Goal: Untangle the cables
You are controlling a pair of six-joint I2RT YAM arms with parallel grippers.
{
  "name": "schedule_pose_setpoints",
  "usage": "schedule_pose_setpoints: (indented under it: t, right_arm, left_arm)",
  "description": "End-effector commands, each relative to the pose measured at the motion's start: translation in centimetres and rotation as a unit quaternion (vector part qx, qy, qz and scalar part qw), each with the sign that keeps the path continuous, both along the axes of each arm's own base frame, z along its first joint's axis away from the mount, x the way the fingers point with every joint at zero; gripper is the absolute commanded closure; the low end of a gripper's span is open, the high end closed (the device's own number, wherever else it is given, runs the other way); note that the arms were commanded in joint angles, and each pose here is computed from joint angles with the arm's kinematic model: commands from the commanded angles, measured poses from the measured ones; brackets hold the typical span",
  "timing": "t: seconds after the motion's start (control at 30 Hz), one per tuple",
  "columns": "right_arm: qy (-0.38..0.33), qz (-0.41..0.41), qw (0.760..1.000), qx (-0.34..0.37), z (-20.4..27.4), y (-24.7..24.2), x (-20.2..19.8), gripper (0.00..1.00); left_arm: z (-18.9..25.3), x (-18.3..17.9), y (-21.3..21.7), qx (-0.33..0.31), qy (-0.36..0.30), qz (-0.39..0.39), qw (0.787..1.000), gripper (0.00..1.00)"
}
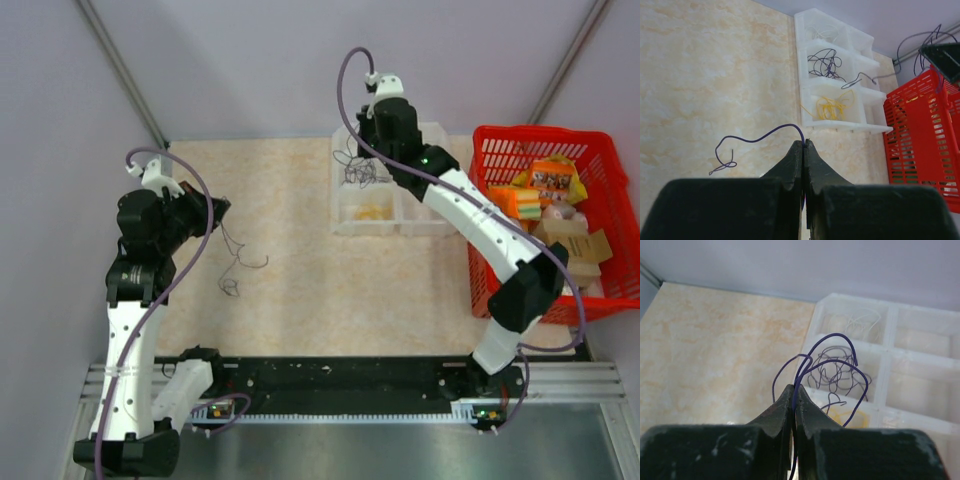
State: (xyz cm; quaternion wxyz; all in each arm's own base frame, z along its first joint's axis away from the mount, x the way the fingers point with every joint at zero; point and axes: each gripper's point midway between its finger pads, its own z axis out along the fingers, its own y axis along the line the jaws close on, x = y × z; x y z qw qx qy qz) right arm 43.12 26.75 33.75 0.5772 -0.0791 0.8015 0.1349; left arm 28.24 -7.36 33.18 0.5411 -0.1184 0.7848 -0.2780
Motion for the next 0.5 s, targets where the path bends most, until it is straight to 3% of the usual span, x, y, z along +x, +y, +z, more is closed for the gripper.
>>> schedule_pose_setpoints:
  t: [0.0, 0.23, 0.47]
  right_arm:
    - [-0.061, -0.033, 0.997, -0.015, 3.7, -1.0, 4.6, 1.0]
    - [-0.08, -0.065, 0.993, -0.056, 3.8, -2.9, 8.6, 1.0]
    - [-0.052, -0.075, 0.991, -0.096, -1.5, -3.7, 10.7, 1.0]
  left_arm:
    - [2.0, -0.1, -0.5, -0.008, -0.034, -0.011, 0.999, 1.0]
    - [1.9, -0.1, -0.4, -0.001, -0.032, -0.011, 0.999, 1.0]
    - [1.3, 0.0, -0.4, -0.001, -0.024, -0.013, 1.0, 1.0]
